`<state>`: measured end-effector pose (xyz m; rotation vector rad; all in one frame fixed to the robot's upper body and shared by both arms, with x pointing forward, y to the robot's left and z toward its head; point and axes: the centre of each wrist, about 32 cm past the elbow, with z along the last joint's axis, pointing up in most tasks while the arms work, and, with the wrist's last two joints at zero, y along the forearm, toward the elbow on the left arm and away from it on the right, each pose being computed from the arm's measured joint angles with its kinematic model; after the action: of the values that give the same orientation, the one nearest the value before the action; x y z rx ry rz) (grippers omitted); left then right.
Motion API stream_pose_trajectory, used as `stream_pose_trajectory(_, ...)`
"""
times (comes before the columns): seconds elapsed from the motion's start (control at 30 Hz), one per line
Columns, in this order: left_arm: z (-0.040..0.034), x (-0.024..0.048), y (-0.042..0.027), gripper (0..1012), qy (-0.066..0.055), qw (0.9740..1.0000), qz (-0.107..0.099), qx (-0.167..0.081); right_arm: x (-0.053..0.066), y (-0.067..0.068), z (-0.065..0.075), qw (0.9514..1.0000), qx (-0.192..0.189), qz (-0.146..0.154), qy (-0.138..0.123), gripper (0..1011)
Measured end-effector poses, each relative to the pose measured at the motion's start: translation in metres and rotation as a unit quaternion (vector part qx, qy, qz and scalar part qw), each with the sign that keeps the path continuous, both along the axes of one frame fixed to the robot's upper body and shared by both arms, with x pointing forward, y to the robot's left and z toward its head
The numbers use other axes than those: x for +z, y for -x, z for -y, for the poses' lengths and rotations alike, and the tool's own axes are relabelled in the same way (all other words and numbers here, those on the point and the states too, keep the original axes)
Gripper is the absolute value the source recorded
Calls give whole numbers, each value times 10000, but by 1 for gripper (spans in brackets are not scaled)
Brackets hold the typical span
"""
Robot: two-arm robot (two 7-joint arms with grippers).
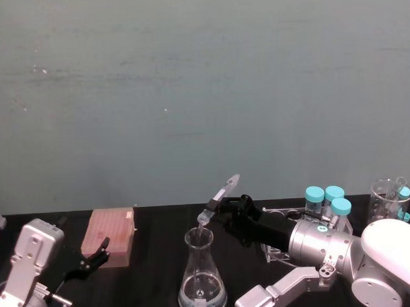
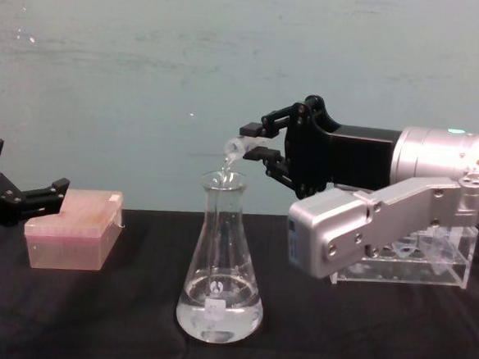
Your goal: Pour the liquid from the test tube into the beaker using one hand.
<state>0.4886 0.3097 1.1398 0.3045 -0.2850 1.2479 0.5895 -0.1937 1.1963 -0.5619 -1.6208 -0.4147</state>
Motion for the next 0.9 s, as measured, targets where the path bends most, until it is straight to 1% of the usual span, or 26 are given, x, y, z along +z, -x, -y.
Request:
stream_pose_trajectory(0.33,0,0,0,1000,0,10000,0,0,12,-2,-3,9998,16,161,105,192)
stream_pose_trajectory(0.67,0,0,0,1000,0,10000,0,0,21,2,6,9996,37,222,144,191)
stream_pose_trajectory(0.77,0,0,0,1000,0,10000,0,0,41,-2,19,9999,-7,125,2,192)
stream_pose_trajectory(0.83,0,0,0,1000,0,10000,0,0,52,0,31,9999,-44,-13,-114,192)
stream_pose_trajectory(0.87,0,0,0,1000,0,10000,0,0,58,0,39,9998,-69,-102,-185,191)
stream_pose_trajectory(0.9,0,0,0,1000,0,10000,1,0,80,-2,62,9988,-133,-317,-356,191)
